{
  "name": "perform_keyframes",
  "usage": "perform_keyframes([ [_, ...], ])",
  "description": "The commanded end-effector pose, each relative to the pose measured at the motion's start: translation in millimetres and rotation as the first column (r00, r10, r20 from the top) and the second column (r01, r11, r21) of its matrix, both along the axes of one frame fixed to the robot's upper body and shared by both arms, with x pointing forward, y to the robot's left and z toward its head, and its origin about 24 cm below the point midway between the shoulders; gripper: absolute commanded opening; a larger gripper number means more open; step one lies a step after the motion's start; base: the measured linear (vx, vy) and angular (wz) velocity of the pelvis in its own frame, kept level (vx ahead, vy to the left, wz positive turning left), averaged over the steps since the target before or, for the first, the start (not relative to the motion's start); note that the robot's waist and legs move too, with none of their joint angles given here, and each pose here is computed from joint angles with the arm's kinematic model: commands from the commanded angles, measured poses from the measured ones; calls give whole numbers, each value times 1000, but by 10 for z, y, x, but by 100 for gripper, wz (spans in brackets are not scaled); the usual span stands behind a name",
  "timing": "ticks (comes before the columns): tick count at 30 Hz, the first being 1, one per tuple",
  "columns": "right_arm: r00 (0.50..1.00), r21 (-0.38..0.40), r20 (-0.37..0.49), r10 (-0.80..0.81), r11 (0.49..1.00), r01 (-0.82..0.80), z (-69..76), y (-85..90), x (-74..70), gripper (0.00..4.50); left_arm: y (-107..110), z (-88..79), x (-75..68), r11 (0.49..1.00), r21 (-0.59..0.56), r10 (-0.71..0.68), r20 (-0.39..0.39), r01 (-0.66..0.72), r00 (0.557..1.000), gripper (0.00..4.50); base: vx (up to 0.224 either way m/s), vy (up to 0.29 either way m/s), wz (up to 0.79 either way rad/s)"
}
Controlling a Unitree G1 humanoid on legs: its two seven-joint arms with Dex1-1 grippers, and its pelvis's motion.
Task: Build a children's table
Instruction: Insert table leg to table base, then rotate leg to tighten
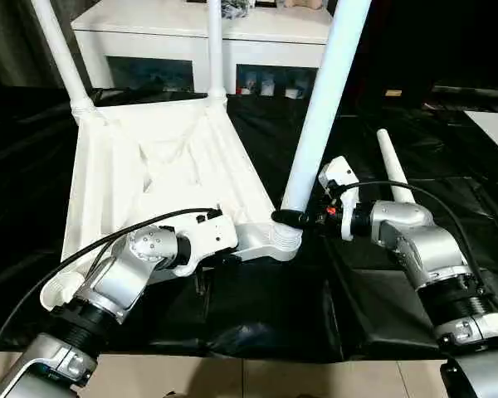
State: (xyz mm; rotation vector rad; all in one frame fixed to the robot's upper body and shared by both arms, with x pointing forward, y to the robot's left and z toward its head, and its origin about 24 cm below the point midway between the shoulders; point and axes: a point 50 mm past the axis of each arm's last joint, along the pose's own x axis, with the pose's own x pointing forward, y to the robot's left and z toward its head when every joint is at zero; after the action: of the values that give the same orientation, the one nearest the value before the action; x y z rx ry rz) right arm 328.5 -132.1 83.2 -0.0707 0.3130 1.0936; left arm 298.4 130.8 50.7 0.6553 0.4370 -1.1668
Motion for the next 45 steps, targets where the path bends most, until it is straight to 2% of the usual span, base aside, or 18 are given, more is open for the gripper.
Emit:
perform_keyframes([
  [1,991,-26,-135,-2,1000,-2,-288,36,-114,183,-48,105,20,999,-40,-9,83,12,997,0,0,0,0],
  [7,992,-17,-114,-51,999,49,-299,87,-108,183,-39,101,19,998,-63,21,72,-16,997,0,0,0,0],
  [17,964,-103,-137,-229,971,216,-473,55,-103,183,-56,86,36,986,-111,125,30,-121,992,0,0,0,0],
  [18,946,-129,-124,-300,950,285,-513,55,-76,183,-103,84,37,981,-123,153,13,-150,988,0,0,0,0],
  [23,897,-142,-118,-426,901,410,-606,107,-54,183,-298,45,49,948,-150,276,-44,-279,960,0,-3,13,-3],
  [25,840,-173,-101,-533,841,513,-654,62,-14,183,-385,22,70,926,-131,350,-47,-353,936,0,0,0,0],
  [26,781,-198,-98,-616,781,592,-703,33,15,183,-503,30,74,914,-123,385,-45,-387,922,0,0,0,0],
  [28,765,-208,-95,-637,764,611,-716,26,23,183,-541,37,72,913,-123,387,-44,-389,921,0,0,0,0],
  [29,735,-212,-93,-672,734,645,-738,44,42,183,-681,87,69,908,-154,387,-39,-388,921,0,0,0,0],
  [30,725,-215,-96,-682,725,654,-748,57,47,183,-732,108,67,908,-165,385,-33,-385,922,0,0,0,0],
  [34,715,-221,-91,-693,714,665,-757,120,64,183,-859,153,48,916,-188,359,-11,-354,933,0,0,0,0],
  [35,715,-206,-90,-693,716,667,-735,174,82,183,-835,142,60,922,-161,360,26,-351,933,0,0,0,0],
  [37,712,-202,-90,-696,713,672,-722,197,97,183,-783,146,83,920,-145,373,43,-363,927,0,0,0,0],
  [41,748,-116,-88,-658,752,648,-626,280,131,183,-650,154,109,913,-143,390,42,-381,920,0,0,0,0],
  [45,766,-56,-83,-637,771,635,-556,308,157,183,-597,136,110,912,-138,396,47,-387,917,0,0,0,0],
])
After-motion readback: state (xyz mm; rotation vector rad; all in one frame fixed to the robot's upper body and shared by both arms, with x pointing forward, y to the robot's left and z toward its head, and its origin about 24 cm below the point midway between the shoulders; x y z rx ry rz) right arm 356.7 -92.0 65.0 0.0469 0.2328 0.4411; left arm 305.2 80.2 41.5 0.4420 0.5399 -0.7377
